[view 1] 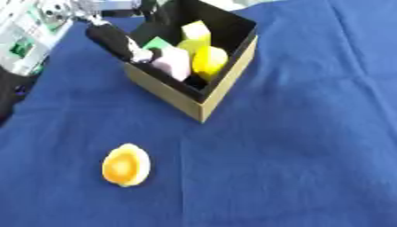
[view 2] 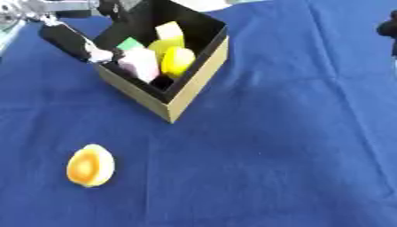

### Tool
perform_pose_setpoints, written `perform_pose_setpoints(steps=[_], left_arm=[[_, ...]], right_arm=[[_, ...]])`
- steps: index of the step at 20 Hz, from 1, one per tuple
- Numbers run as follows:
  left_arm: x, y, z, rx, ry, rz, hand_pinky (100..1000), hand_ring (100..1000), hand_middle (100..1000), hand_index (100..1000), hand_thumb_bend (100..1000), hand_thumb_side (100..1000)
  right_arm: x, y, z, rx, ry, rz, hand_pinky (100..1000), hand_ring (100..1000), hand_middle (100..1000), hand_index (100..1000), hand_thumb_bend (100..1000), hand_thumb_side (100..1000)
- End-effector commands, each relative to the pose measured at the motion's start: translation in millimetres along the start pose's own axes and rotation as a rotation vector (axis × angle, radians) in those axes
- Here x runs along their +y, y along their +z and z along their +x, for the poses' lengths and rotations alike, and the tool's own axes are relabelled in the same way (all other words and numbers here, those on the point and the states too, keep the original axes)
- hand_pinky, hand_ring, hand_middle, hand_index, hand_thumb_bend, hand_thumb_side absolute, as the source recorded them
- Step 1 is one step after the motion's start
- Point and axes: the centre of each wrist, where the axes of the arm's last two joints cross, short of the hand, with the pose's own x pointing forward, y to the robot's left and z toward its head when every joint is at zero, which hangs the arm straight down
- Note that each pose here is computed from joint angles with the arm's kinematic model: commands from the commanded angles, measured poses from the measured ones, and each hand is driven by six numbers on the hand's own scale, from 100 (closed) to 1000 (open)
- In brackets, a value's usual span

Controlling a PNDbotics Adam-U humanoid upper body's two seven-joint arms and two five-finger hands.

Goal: Pick up objects on the table and place them in the box.

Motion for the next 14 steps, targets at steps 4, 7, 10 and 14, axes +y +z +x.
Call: perform_pose_setpoints(steps=[4, 7, 10, 14], left_arm=[[10.8, 48.9, 28.6, 0.014, -0.025, 0.076, 864, 813, 772, 865, 284, 462], [-2.1, 70.1, 49.4, -0.025, 0.011, 0.008, 865, 818, 778, 868, 286, 484], [-12.3, 84.6, 68.3, -0.06, 0.038, -0.062, 867, 825, 794, 877, 290, 489], [-30.6, 86.6, 67.3, -0.049, 0.082, -0.118, 875, 844, 830, 897, 302, 498]], right_arm=[[-6.7, -2.8, 4.2, -0.016, 0.015, -0.015, 835, 739, 653, 774, 100, 668], [-7.6, -1.9, 3.7, -0.012, 0.018, -0.023, 835, 739, 653, 774, 100, 667], [-6.7, -2.0, 3.7, -0.011, 0.011, -0.027, 835, 738, 653, 774, 100, 667], [-5.9, -1.5, 3.4, -0.006, 0.0, -0.033, 835, 738, 653, 774, 100, 667]])
